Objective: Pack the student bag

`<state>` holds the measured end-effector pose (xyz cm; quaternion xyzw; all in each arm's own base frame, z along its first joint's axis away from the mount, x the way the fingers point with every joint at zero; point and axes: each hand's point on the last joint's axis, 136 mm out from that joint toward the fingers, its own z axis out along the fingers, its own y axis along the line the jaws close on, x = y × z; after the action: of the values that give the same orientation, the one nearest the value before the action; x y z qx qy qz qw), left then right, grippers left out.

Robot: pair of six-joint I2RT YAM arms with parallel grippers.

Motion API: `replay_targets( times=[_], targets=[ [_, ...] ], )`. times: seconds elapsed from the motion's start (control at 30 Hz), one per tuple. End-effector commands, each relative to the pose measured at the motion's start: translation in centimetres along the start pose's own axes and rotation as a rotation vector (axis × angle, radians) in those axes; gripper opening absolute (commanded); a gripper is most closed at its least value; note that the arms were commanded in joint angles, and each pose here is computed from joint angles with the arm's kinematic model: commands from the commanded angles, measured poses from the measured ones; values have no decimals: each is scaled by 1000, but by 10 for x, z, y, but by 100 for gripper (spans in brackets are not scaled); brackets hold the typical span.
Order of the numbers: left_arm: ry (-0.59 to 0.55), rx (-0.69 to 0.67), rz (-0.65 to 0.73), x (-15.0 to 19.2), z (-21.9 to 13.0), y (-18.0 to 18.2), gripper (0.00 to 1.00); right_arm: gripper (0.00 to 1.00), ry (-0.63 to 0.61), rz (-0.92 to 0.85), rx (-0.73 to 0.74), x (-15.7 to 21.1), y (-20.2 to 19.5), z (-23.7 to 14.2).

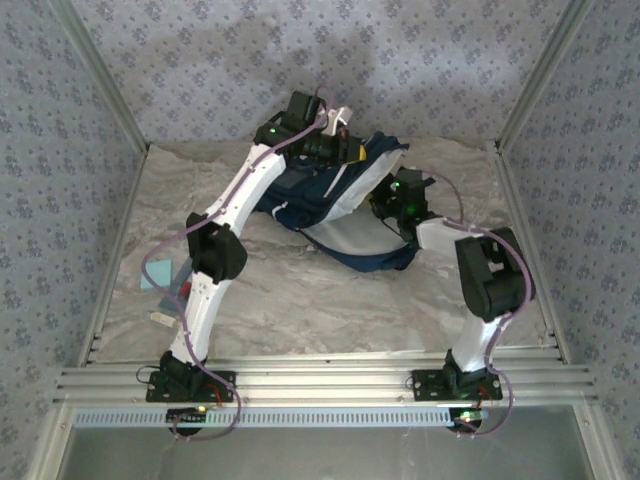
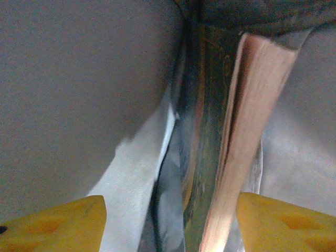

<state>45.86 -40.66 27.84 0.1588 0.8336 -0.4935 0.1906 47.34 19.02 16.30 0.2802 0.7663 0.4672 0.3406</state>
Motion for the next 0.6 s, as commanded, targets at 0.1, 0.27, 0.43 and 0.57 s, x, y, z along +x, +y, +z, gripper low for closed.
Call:
replay_targets(
  times=[0.1,0.27,0.43,0.57],
  targets=[
    [-139,125,179,-40,-59,-64,2,70,58,-80,85,2,-13,-50],
    [-106,107,158,-33,-63,-61,7,70,27,-205,174,-8,-15,-92],
    [-24,83,114,-11,-51,-48,7,70,-35,-397,398,-32,-38,-126],
    [58,60,107,16,-34,-41,7,68,14,-480,439,-38,-61,-124]
  ],
)
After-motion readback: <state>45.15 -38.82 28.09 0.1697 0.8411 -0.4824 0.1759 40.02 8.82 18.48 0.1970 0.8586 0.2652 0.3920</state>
